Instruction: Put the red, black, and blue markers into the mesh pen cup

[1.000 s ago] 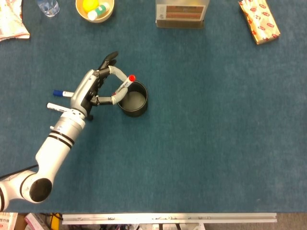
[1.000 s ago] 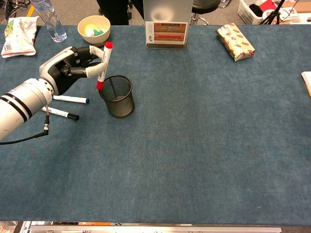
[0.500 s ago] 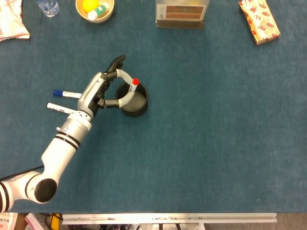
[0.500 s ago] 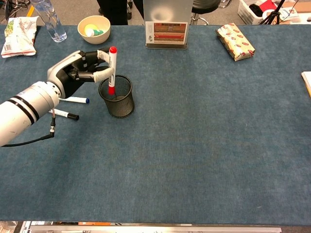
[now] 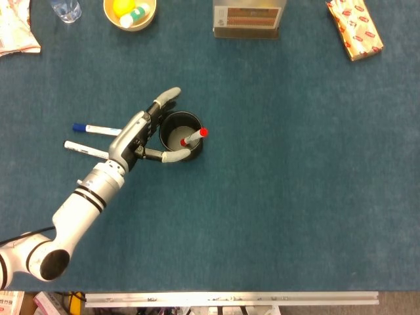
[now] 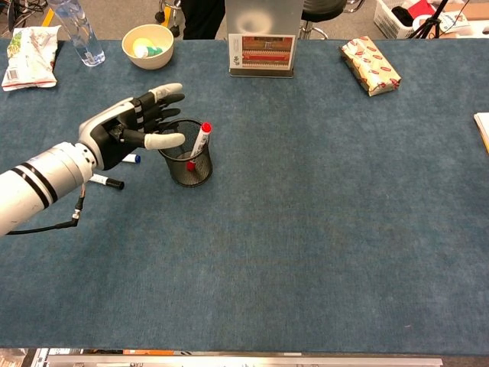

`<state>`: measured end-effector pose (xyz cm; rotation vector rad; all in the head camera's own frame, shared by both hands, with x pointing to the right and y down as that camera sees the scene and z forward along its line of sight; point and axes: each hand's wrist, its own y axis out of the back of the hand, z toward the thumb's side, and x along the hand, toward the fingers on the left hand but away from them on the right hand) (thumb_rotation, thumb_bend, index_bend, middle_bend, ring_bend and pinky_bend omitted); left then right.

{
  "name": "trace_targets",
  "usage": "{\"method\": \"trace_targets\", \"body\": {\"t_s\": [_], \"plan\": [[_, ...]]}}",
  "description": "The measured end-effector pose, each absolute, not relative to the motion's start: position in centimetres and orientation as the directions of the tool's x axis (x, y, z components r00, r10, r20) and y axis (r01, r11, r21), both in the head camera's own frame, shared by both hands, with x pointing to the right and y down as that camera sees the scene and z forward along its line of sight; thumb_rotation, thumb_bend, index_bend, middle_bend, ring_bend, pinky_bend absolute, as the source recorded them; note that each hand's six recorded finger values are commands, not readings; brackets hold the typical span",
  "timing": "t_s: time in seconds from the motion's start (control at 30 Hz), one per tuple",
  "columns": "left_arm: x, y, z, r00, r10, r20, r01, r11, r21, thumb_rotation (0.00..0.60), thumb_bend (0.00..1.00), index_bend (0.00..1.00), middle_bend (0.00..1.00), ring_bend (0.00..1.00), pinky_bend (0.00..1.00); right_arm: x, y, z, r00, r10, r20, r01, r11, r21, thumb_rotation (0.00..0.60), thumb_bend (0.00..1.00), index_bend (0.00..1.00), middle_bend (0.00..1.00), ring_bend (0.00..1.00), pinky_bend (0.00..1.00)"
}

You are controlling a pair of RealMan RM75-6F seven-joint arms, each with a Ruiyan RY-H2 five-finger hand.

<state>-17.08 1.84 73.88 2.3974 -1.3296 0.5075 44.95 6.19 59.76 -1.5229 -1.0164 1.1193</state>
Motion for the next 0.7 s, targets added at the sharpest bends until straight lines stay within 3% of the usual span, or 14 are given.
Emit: {"method": "trace_targets", "body": {"t_s": [0.1, 0.3, 0.47, 0.7], "plan": [[-17.5, 1.8, 73.7, 0.492, -0.735, 0.467, -0.858, -0.501, 0.114, 0.6, 0.07, 0.02, 0.0, 0.0, 0.03, 45.0, 6.2, 59.7, 0.233, 0.957, -0.172, 0.081, -0.196, -0.977, 0.6, 0.0, 0.14, 0.17, 0.13, 0.3], [-18.7, 1.6, 72.9, 0.475, -0.752, 0.458, -0.838, -0.544, -0.025, 0.6, 0.07, 0.22, 0.0, 0.0, 0.04, 45.2, 6.2, 59.4, 0.229, 0.959, -0.166, 0.078, -0.188, -0.979, 0.6, 0.0, 0.14, 0.17, 0.13, 0.3], [-20.0, 1.3, 71.6, 0.446, -0.778, 0.442, -0.76, -0.59, -0.271, 0.6, 0.07, 0.31, 0.0, 0.0, 0.04, 44.8, 6.2, 59.6, 0.238, 0.956, -0.171, 0.072, -0.193, -0.979, 0.6, 0.0, 0.14, 0.17, 0.13, 0.3], [-22.1, 0.6, 69.2, 0.399, -0.819, 0.413, -0.589, -0.574, -0.569, 0.6, 0.12, 0.35, 0.0, 0.0, 0.03, 44.6, 6.1, 59.7, 0.241, 0.955, -0.175, 0.067, -0.197, -0.978, 0.6, 0.0, 0.14, 0.17, 0.13, 0.3]]}}
